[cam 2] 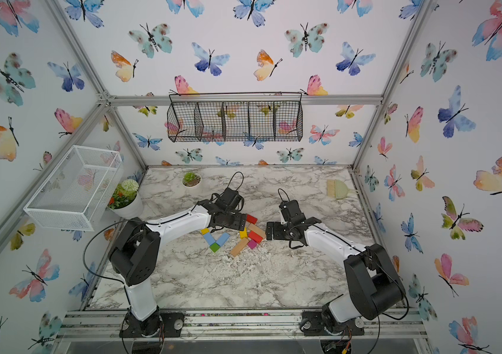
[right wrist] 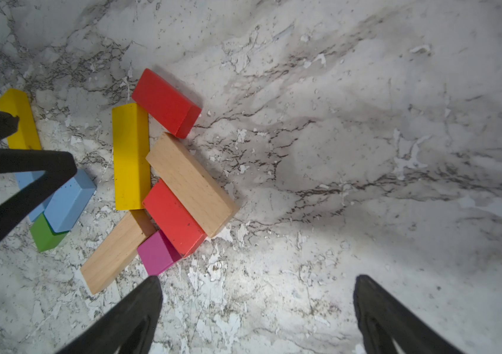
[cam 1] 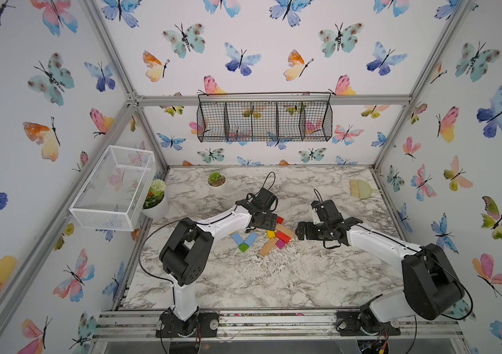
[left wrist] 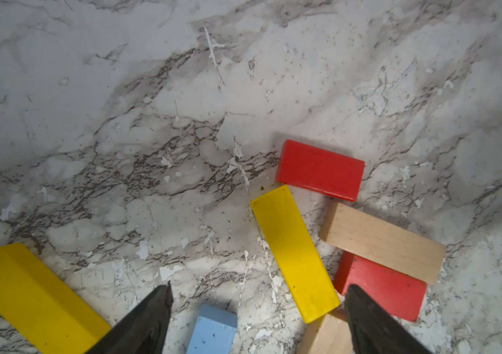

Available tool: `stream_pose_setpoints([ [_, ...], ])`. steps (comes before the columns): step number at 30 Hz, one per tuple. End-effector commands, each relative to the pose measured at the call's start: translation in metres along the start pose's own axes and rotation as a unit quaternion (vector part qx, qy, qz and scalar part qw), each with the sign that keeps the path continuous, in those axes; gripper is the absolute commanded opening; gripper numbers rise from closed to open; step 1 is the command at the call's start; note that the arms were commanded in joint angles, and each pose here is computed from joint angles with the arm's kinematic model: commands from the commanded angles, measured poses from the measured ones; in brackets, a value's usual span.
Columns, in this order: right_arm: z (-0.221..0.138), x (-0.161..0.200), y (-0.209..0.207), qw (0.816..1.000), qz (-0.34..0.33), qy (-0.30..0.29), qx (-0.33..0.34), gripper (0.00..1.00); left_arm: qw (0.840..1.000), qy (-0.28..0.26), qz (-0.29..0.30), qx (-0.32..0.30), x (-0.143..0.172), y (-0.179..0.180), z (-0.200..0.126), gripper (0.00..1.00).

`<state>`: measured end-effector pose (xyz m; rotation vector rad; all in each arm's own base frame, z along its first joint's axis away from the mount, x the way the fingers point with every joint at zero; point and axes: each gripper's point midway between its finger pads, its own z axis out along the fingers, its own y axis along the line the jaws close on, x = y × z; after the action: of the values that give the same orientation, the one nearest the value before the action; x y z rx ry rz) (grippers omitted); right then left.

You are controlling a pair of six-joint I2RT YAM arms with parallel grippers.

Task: Assemble the letter v with building blocks
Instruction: Pick up the building block from the center of the board.

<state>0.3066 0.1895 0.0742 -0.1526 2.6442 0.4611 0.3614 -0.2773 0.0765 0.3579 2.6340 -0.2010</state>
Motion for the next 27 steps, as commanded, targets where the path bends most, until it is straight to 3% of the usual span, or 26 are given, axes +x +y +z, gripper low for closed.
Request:
stream_pose_setpoints([
  [1, 0.000, 0.002, -0.001, 1.000, -0.001, -0.001, -0.007, 0.99, 1.000, 0.024, 0.004, 0.000, 0.008, -0.003, 0.008, 0.86],
  [17, 0.000, 0.008, -0.003, 1.000, -0.002, 0.001, -0.011, 0.99, 0.999, 0.032, 0.001, -0.003, 0.004, -0.008, 0.027, 0.84],
  [27, 0.002, 0.011, -0.003, 1.000, -0.002, 0.004, -0.016, 0.99, 0.998, 0.059, 0.008, -0.021, 0.019, -0.003, 0.050, 0.81],
])
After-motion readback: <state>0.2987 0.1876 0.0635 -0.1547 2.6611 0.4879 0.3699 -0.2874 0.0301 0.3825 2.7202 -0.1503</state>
